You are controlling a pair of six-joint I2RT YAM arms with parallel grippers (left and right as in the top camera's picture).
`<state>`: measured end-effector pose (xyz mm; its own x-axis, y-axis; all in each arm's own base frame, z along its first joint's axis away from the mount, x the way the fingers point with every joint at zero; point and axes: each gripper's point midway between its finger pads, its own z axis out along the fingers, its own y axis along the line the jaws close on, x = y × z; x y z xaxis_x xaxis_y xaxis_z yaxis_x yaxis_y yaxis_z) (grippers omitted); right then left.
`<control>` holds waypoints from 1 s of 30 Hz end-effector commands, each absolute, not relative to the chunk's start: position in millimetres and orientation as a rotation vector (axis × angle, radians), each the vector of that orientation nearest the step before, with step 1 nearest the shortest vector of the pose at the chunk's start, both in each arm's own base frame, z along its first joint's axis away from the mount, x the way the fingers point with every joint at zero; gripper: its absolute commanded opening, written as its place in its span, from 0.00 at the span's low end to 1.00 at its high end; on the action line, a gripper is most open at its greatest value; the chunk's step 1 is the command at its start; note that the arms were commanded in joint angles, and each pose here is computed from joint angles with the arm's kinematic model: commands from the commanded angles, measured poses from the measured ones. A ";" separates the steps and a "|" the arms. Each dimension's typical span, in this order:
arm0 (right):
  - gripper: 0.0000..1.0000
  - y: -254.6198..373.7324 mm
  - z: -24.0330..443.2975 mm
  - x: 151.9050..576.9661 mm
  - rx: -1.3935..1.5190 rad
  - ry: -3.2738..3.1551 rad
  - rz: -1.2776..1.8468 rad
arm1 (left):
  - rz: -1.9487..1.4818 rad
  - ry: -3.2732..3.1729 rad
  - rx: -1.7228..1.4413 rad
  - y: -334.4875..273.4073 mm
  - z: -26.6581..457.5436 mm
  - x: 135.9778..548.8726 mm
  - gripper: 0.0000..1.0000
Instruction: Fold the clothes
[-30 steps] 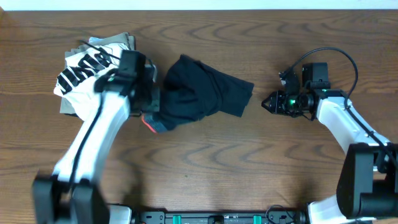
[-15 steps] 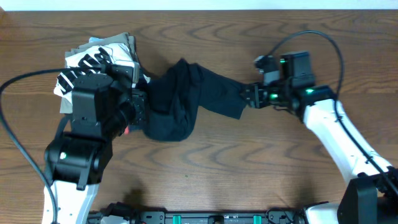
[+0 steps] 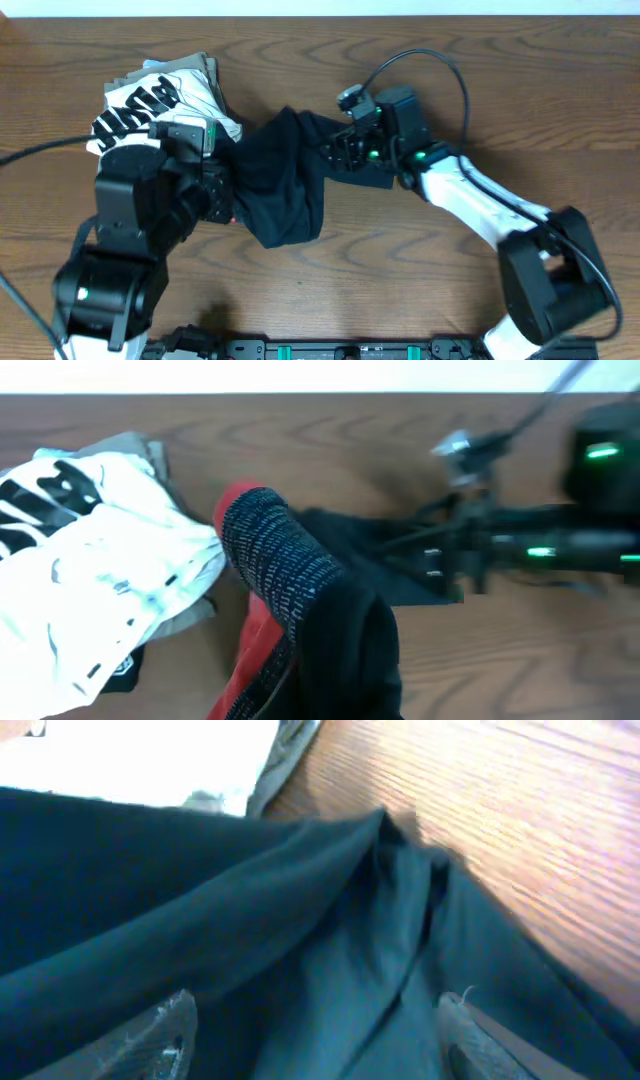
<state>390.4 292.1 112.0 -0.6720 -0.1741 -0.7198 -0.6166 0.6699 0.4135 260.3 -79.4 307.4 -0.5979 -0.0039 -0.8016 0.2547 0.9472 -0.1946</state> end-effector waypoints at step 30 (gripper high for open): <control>0.99 356.0 92.6 327.0 -1.278 1.816 1.094 | -0.400 2.110 0.194 -81.5 328.0 242.6 0.06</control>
<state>338.6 350.8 93.0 -0.4102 -0.3722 -0.8326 -0.9059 0.2719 0.3247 243.0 -81.6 321.8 -0.5579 -0.0137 -0.8298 0.2883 0.9344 -0.2093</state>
